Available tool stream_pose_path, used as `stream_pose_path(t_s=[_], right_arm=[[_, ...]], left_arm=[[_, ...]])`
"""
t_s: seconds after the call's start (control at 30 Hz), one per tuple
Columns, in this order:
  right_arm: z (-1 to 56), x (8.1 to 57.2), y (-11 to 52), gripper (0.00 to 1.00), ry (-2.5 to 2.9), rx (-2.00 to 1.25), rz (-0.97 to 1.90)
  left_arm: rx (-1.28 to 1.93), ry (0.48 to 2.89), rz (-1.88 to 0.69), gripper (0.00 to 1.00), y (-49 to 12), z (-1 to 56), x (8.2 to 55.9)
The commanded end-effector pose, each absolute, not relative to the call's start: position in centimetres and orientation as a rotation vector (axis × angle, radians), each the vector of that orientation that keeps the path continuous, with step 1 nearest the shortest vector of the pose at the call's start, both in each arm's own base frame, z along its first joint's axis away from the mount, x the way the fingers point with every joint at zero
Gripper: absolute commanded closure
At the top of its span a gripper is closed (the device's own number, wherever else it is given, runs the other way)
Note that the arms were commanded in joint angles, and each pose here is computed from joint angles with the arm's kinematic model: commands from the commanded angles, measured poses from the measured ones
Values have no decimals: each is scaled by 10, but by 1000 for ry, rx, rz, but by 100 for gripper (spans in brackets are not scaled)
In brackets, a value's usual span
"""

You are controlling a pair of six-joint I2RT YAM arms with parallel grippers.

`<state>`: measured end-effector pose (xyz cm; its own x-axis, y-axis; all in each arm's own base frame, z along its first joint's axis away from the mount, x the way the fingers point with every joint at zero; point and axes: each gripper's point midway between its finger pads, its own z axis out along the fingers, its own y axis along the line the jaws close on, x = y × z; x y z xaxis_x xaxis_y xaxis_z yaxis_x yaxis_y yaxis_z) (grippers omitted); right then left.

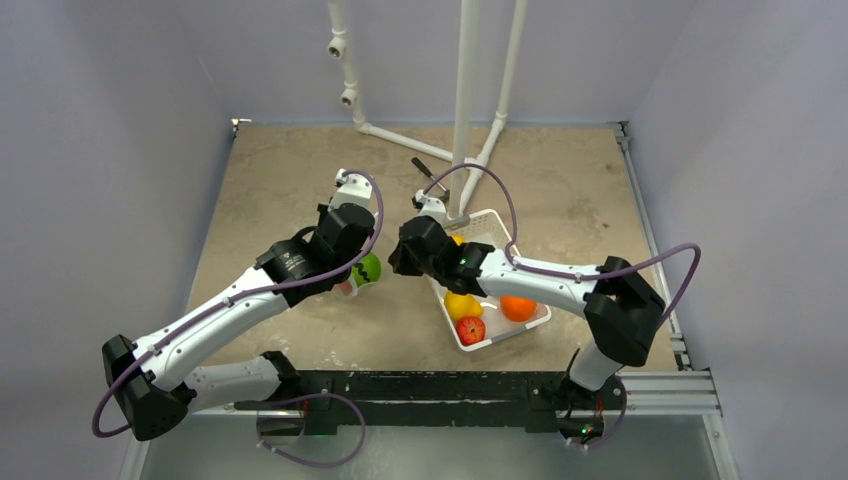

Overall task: Place the food in the zip-top bag and seal the zipper
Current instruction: Adjust the zipper food storage bag at the center of the board.

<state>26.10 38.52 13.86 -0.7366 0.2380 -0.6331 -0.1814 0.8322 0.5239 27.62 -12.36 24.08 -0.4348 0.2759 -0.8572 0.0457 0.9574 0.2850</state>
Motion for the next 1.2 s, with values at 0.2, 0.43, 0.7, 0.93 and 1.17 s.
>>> stream_pose_path(t_s=[0.2, 0.43, 0.7, 0.93, 1.17], right_arm=[[263, 270, 393, 100, 2014, 25, 952], [328, 269, 387, 100, 1876, -15, 998], [333, 270, 381, 100, 1863, -22, 974], [247, 271, 393, 100, 2029, -49, 899], [204, 271, 403, 100, 2112, -84, 863]], left_arm=[[126, 1935, 231, 100, -104, 280, 266], [112, 1986, 191, 100, -92, 281, 245], [114, 1989, -15, 100, -104, 291, 230], [133, 2079, -47, 100, -134, 234, 242], [195, 2199, -76, 100, -162, 191, 246]])
